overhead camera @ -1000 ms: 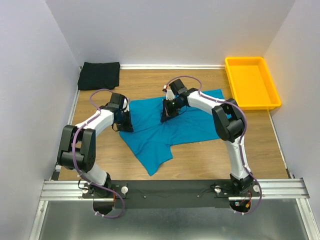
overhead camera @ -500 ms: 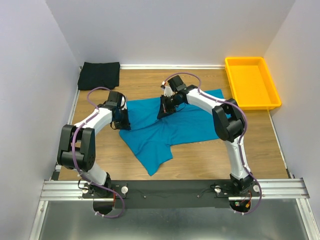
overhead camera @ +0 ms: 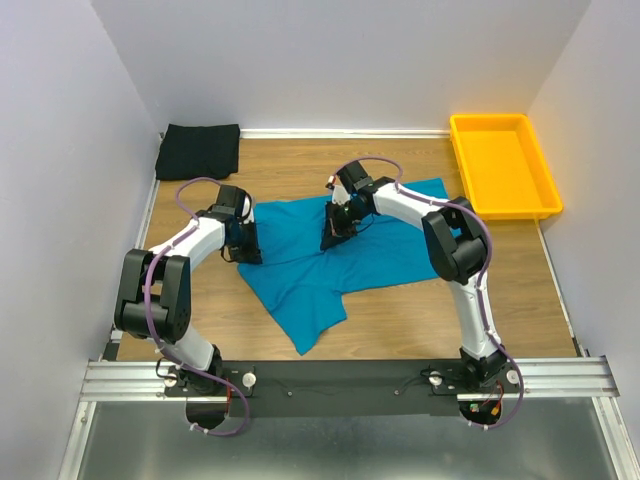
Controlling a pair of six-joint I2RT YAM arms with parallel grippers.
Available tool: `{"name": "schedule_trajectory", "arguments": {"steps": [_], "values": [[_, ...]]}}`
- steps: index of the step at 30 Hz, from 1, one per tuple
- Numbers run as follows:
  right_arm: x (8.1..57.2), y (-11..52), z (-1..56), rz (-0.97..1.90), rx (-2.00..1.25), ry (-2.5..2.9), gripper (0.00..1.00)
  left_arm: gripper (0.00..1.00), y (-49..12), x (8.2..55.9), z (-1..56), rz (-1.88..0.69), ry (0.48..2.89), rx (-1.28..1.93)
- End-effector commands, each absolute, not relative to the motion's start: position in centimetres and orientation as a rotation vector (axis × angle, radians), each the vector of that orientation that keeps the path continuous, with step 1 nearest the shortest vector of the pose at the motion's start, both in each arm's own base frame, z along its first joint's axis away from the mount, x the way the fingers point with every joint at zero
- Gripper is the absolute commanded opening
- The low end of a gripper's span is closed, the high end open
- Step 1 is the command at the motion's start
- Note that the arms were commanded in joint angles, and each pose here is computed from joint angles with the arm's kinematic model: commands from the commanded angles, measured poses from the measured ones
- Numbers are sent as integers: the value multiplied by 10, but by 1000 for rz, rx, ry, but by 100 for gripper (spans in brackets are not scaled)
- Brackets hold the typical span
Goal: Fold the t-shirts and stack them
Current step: Fold the tshirt
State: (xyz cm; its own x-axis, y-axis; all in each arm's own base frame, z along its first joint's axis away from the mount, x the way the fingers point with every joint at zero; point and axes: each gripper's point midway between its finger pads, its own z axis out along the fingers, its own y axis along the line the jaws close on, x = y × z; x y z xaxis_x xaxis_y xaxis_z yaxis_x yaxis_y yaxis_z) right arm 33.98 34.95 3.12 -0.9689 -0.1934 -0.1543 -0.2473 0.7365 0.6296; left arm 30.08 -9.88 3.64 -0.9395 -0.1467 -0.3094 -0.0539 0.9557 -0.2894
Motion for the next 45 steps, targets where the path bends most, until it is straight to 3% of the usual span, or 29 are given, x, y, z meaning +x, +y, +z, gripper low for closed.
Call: {"name": "schedule_trajectory", "arguments": {"steps": [1,4,5,7,11,17,30,42,45], "values": [[340,342,30,986,-369,2866,9,25,-98,298,34,-406,2778,-141],[343,341,35,992,-387,2849,11,38,-99,303,39,-406,2763,-143],[343,340,36,993,-394,2847,20,45,-99,307,43,-406,2749,-152],[346,341,46,993,-424,2816,35,49,-95,317,51,-377,2709,-179],[363,330,68,937,-441,2736,44,49,-79,344,69,-328,2613,-285],[412,265,83,766,-269,2671,46,46,-68,383,69,-295,2530,-381],[488,120,38,411,197,2646,46,31,-38,442,20,-105,2558,-448],[522,61,-4,277,389,2611,47,26,-9,483,-1,-58,2566,-539],[532,76,26,364,286,2558,51,33,-13,492,9,-86,2539,-525]]}}
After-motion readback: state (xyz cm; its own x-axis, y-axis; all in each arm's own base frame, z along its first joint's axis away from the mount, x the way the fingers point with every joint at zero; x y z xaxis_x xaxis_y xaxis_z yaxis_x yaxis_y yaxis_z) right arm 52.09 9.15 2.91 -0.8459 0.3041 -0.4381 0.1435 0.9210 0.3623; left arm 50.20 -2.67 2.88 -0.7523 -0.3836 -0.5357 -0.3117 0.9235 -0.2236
